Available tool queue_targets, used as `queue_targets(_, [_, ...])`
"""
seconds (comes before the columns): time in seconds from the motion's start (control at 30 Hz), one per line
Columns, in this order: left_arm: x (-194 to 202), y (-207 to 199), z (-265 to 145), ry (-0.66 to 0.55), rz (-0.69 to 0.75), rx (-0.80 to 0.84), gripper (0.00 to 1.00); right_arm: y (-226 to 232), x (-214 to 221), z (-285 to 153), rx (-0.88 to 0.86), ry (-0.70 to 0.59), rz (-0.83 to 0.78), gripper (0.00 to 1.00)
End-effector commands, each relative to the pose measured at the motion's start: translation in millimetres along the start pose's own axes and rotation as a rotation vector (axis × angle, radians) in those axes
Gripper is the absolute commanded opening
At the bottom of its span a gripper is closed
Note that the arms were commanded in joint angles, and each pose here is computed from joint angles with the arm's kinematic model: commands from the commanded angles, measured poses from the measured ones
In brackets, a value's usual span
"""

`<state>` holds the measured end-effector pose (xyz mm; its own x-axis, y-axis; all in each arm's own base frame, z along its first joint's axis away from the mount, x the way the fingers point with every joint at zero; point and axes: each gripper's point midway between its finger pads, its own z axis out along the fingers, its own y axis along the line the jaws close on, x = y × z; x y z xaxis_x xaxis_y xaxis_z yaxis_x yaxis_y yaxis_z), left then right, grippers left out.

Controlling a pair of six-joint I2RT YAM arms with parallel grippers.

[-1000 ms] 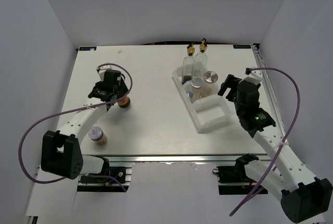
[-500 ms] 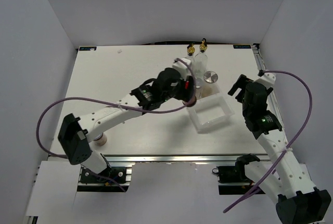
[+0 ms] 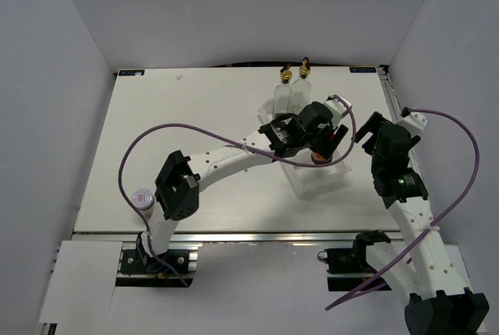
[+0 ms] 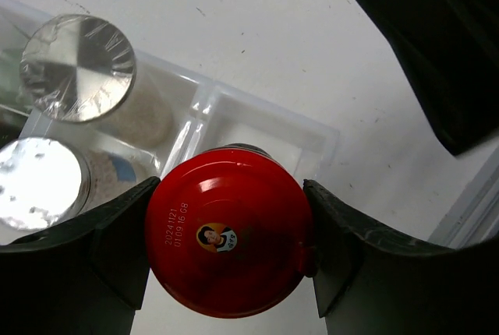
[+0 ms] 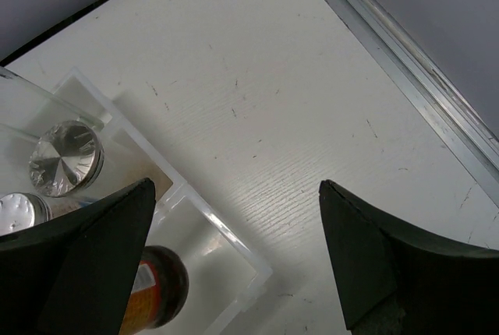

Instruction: Organize the condiment bottles

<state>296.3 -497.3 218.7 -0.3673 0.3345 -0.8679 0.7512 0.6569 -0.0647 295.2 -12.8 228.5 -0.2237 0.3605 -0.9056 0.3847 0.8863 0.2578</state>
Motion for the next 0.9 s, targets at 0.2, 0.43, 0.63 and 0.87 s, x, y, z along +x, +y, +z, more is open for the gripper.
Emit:
queue_targets(0.2, [-54.5, -13.9, 21.3, -0.115, 0.009, 0.036, 0.00, 0.5, -11.9, -2.6, -0.013, -0.051, 0.028, 0.90])
queue_targets(0.43, [-34.4, -16.3, 49.8, -0.092, 0.019, 0.040, 0.05, -1.1, -9.3, -1.2, -0.009, -0.050, 0.022, 0.89])
queue_targets(0.63, [-23.1, -19.6, 64.0, -0.079, 0.023, 0.055, 0.58, 2.0, -7.3, 0.0, -0.023, -0.041, 0.020, 0.89])
queue_targets(0.87, [-22.6, -16.9, 62.2, -0.072, 0.020, 0.041, 0.98, 4.7, -6.1, -0.3, -0.039, -0.034, 0.019, 0.89])
